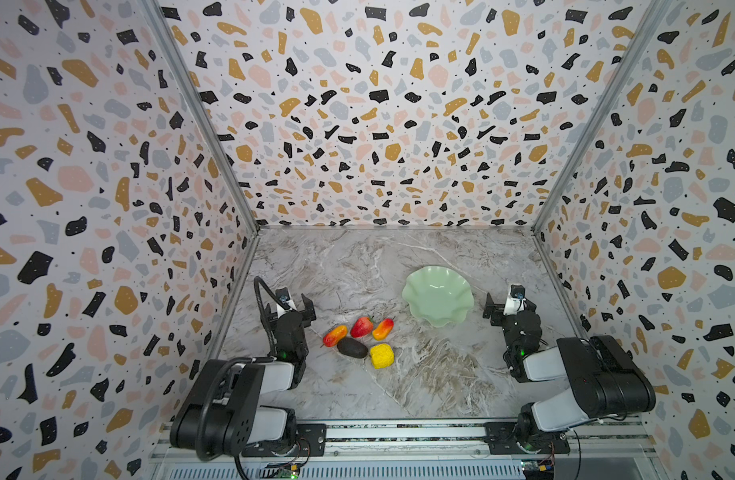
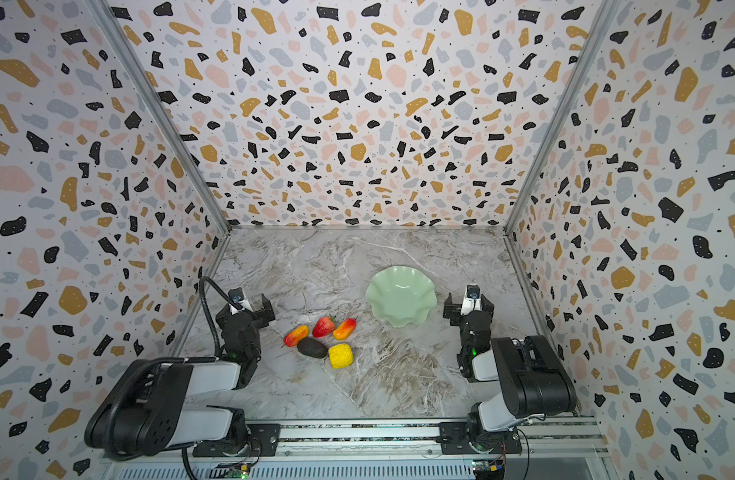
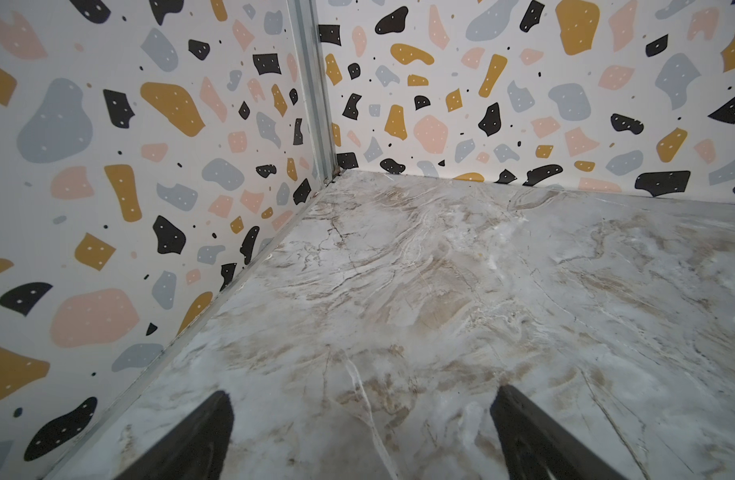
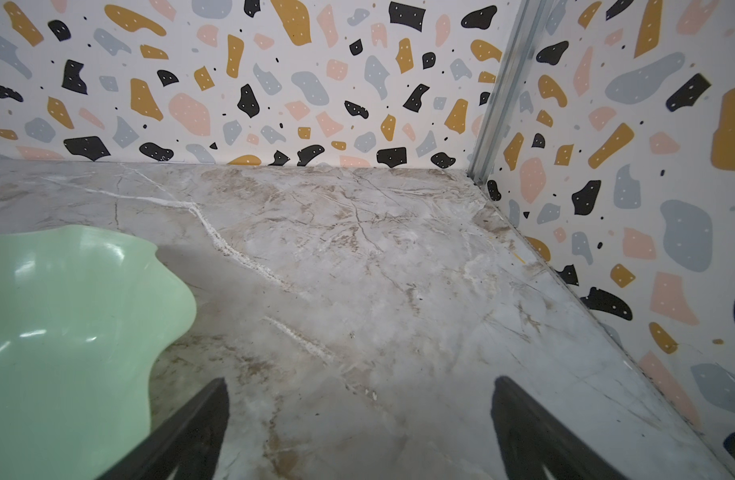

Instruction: Place and organize the fake fruits in the fruit bowl

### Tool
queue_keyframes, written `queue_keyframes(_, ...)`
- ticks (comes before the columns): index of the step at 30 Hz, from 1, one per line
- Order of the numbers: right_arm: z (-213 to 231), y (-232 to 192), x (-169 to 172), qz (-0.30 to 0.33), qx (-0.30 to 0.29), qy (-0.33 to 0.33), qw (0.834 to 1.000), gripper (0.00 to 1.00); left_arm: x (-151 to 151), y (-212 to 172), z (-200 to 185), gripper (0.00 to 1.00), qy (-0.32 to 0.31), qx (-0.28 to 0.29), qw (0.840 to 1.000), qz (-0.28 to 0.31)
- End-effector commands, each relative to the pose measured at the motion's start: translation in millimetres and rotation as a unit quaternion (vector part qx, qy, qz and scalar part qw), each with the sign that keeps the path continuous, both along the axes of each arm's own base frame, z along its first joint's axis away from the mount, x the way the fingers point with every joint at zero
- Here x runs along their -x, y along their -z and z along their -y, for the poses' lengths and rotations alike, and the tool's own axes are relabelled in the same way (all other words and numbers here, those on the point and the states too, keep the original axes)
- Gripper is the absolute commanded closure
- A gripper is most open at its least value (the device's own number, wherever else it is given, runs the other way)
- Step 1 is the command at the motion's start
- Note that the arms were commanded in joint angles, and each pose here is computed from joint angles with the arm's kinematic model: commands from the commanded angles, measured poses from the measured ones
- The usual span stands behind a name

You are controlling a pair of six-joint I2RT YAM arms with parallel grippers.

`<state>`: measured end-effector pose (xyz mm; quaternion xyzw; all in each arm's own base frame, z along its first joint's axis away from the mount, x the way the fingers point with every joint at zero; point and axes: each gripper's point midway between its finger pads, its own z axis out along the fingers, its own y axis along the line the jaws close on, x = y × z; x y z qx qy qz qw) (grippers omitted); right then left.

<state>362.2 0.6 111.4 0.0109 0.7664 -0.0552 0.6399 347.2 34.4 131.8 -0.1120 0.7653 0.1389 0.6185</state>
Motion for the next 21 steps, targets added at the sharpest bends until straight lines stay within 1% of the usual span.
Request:
queue_keyframes(1, 0.6, -15.4, -2.2, 0.025, -0.007, 0.001, 1.0, 0.01, -15.5, -38.1, 5.5, 0.01, -0.002, 0.005, 1.0, -0.028)
queue_keyframes(4, 0.5, -29.9, -9.7, 0.014, 0.006, 0.019, 1.0, 0.01, -11.5, -73.7, 13.8, 0.0, 0.008, 0.039, 0.999, -0.002)
queue_keyframes(5, -6.9, -40.6, -15.9, -0.005, 0.018, 0.01, 1.0, 0.01, -11.0, -87.6, 20.7, 0.0, 0.025, 0.055, 0.998, 0.008)
queue_keyframes(6, -16.1, -52.0, -19.6, -0.016, 0.026, -0.009, 0.999, 0.01, -11.0, -98.5, 28.4, 0.0, 0.046, 0.066, 0.997, 0.011)
queue_keyframes(7, -29.1, -72.6, -22.4, -0.011, 0.039, -0.034, 0.999, 0.01, -9.4, -110.3, 36.4, 0.0, 0.069, 0.074, 0.995, 0.006)
queue_keyframes(9, -61.8, -107.1, -22.1, -0.009, 0.062, -0.101, 0.993, 0.01, -5.5, -130.0, 46.4, 0.0, 0.1, 0.075, 0.992, -0.012)
queue_keyframes(10, -77.5, -123.4, -20.6, -0.012, 0.066, -0.128, 0.989, 0.01, -2.2, -141.0, 47.6, 0.01, 0.106, 0.071, 0.992, -0.02)
queue_keyframes(12, -106.5, -145.9, -15.5, -0.024, 0.053, -0.179, 0.982, 0.01, 4.0, -157.3, 50.7, 0.0, 0.12, 0.062, 0.99, -0.034)
queue_keyframes(15, -161.4, -164.8, -0.2, -0.044, 0.051, -0.276, 0.959, 0.01, 16.7, -174.0, 51.4, 0.0, 0.137, 0.023, 0.986, -0.088)
queue_keyframes(17, -194.9, -164.9, 10.5, -0.067, 0.067, -0.331, 0.939, 0.01, 27.8, -181.8, 44.0, 0.0, 0.128, -0.004, 0.984, -0.121)
queue_keyframes(19, -229.3, -158.9, 22.9, -0.096, 0.086, -0.379, 0.916, 0.01, 38.0, -187.1, 38.8, 0.0, 0.123, -0.022, 0.982, -0.139)
queue_keyframes(21, -265.1, -141.2, 40.4, -0.14, 0.12, -0.431, 0.883, 0.01, 45.2, -190.5, 38.9, 0.0, 0.127, -0.021, 0.982, -0.135)
